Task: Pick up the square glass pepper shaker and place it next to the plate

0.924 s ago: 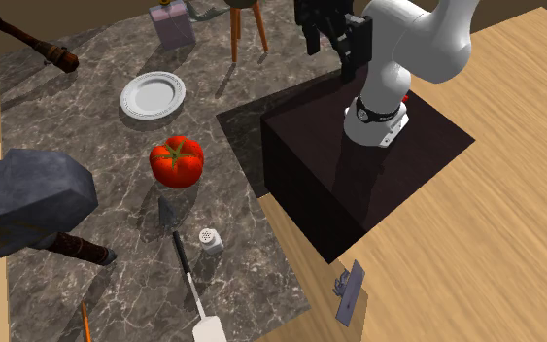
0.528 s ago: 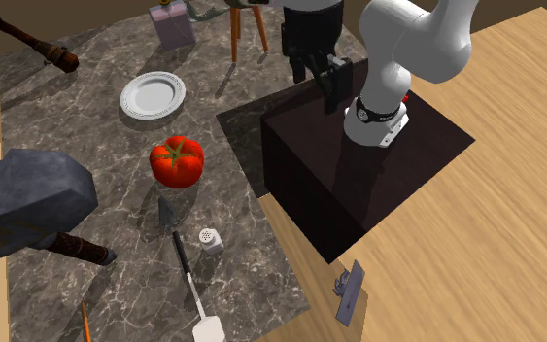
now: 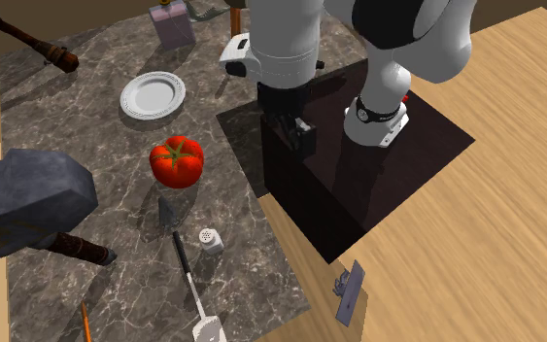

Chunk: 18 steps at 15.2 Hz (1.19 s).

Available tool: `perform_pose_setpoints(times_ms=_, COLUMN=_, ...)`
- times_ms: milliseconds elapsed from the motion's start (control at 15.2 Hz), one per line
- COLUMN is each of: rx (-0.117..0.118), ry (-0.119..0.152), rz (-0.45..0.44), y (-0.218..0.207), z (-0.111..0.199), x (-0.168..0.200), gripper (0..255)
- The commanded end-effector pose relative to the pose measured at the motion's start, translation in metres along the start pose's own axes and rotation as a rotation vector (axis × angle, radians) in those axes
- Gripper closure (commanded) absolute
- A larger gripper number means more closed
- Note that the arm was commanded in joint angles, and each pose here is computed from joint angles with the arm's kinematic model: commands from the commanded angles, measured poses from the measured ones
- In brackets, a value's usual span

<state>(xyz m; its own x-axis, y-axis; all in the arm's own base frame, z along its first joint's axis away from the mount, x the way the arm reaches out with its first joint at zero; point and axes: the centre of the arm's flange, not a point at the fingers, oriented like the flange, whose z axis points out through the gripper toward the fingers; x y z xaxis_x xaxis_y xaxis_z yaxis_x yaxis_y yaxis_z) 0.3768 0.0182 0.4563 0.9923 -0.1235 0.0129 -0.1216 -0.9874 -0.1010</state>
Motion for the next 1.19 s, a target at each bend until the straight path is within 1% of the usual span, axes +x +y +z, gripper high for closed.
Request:
perform_pose_setpoints(times_ms=0, rx=-0.007, ry=0.028, rz=-0.002, y=-0.005, z=0.020, x=0.015, gripper=0)
perform_pose_setpoints(times_ms=594, rx=-0.041, ry=0.139, rz=-0.010, y=-0.019, z=0.103, x=0.083, gripper=0)
perform_pose_setpoints(times_ms=1122, rx=-0.071, ry=0.237, rz=-0.016, y=-0.030, z=0.171, x=0.152, gripper=0)
